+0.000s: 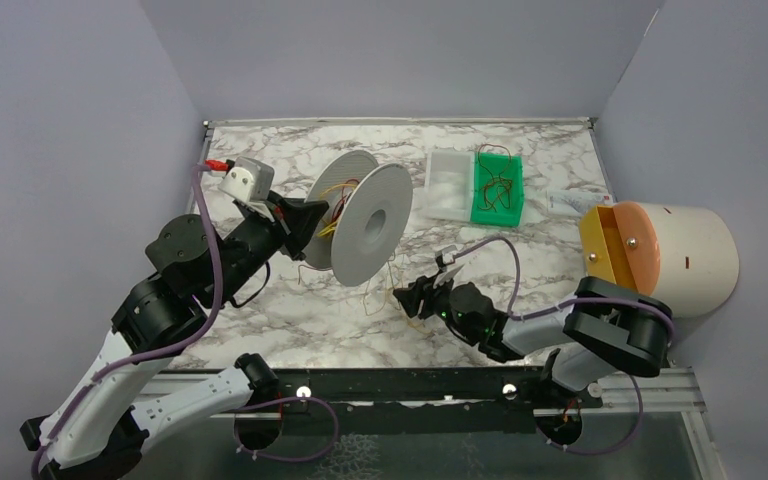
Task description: Wrap the cables
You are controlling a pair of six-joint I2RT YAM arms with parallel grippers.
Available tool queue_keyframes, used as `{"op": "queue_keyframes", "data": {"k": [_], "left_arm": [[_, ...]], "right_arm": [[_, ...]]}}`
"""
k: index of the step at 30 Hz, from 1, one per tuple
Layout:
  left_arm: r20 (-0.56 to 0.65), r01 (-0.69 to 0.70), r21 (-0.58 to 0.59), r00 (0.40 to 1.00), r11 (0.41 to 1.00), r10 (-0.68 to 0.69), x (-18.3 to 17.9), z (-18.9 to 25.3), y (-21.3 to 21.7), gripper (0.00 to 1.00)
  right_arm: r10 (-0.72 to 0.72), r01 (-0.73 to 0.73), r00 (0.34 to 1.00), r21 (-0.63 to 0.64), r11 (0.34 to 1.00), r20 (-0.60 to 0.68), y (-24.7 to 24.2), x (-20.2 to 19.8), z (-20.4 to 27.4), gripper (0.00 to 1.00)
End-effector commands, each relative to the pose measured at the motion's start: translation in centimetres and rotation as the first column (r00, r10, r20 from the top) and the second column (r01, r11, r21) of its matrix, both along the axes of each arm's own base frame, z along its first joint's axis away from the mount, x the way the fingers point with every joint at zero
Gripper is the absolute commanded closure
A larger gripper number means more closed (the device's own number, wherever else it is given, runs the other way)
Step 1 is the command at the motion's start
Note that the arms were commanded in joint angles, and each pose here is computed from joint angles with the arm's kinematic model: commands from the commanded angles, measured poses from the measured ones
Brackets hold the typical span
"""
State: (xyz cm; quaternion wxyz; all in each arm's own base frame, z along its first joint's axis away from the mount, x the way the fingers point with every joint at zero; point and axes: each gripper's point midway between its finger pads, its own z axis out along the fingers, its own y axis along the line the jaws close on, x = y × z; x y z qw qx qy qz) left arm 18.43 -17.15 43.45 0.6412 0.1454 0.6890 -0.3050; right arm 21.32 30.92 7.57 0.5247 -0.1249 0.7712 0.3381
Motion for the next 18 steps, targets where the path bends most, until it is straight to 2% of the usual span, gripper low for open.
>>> {"op": "queue_keyframes", "data": {"k": [1,5,18], "left_arm": [[0.082,0.009,-0.133,0.997,0.991,0.001,-0.7,4.3,0.6,1.0],[0.078,0.011,-0.129,0.997,0.992,-0.001,-0.6,4.2,0.4,1.0],[0.063,0.009,-0.129,0.998,0.992,0.0,-0.4,3.8,0.1,1.0]], "right_arm": [[0.022,-0.023,1.0,0.041,0.999,0.016,0.9,0.6,0.7,0.49],[0.006,-0.006,1.0,0.008,1.0,0.013,1.0,1.4,-0.4,0.44],[0.04,-0.04,0.999,0.009,0.999,-0.011,2.6,3.2,-2.6,0.47]]}}
